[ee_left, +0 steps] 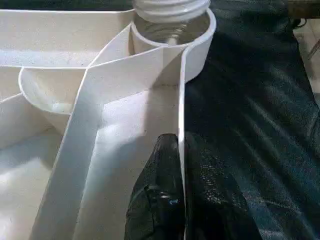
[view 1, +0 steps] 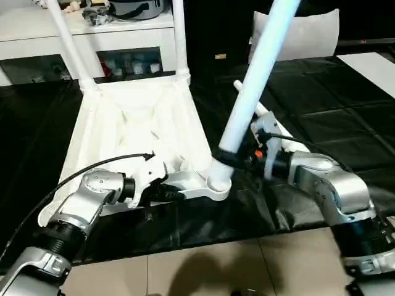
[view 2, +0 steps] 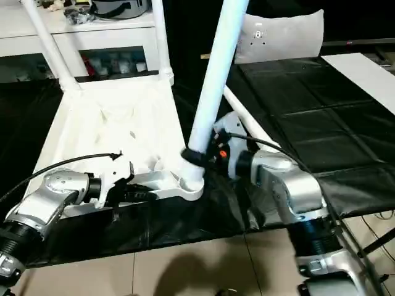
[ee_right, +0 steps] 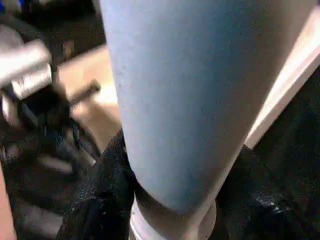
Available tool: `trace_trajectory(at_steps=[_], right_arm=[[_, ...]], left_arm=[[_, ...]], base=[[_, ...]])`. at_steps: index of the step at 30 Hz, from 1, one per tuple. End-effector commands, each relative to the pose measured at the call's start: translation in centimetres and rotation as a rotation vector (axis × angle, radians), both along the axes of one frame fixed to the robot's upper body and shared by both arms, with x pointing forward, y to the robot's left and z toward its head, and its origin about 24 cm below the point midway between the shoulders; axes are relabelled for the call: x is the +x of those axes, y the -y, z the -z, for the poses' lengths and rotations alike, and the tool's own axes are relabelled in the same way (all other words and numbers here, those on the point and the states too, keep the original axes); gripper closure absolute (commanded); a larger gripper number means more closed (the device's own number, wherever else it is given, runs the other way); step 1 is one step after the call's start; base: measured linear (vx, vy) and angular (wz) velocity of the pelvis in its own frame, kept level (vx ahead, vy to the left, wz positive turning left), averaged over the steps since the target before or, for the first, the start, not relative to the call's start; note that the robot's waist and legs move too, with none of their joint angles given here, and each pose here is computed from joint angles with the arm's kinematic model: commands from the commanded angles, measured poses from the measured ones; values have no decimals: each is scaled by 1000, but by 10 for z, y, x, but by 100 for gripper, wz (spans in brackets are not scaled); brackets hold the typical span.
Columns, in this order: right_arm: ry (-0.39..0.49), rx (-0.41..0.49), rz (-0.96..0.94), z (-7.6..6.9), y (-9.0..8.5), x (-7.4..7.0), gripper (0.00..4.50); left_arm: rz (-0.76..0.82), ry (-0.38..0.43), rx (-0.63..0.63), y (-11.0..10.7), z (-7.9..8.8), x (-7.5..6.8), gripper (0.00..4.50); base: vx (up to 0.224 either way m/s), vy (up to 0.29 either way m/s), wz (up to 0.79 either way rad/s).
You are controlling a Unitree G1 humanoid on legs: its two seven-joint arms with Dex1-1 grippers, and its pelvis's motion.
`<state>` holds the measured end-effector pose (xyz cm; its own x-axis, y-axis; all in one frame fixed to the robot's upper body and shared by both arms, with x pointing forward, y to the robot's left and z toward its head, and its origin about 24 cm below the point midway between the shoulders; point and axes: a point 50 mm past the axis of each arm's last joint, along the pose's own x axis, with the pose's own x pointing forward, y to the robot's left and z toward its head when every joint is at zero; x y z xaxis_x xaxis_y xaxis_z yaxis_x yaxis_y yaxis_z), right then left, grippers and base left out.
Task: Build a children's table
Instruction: Insert table leg to table base
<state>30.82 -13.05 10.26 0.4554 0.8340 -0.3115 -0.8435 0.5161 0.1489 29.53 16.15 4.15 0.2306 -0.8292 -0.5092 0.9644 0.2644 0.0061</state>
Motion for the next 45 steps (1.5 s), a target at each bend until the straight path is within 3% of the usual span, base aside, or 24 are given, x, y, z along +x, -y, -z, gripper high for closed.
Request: trace_trajectory(at_steps=[1,15,21,22,30,32,35,37,45], right_arm=[[-8,-28,-48,-4,-3,1,263],[-25,-84,-79,6,-8,4,263],[-25,-99,-69,11,-6,5,263],[-28,-99,-70,12,-6,4,263],[-30,-89,-73,13,-7,2,263],[-30,-88,-74,13,-7,2,263],[-31,-87,-75,13,-7,2,263],[-31,-87,-76,13,-7,2,263],[-36,-89,-86,13,-7,3,263]], left_arm=[[5,-19,-5,2,5,-2,450],[45,21,-34,21,1,-2,450],[-13,43,-21,21,5,4,450],[-16,29,-25,20,6,4,405],[-42,40,7,14,10,6,348],[-41,35,20,12,11,6,378],[-26,32,63,8,14,6,385],[-25,34,73,7,14,6,422],[12,27,179,-5,16,5,450]], base=[[0,0,0],[0,0,0],[0,0,0],[0,0,0],[0,0,0],[0,0,0],[0,0,0],[0,0,0],[0,0,0]])
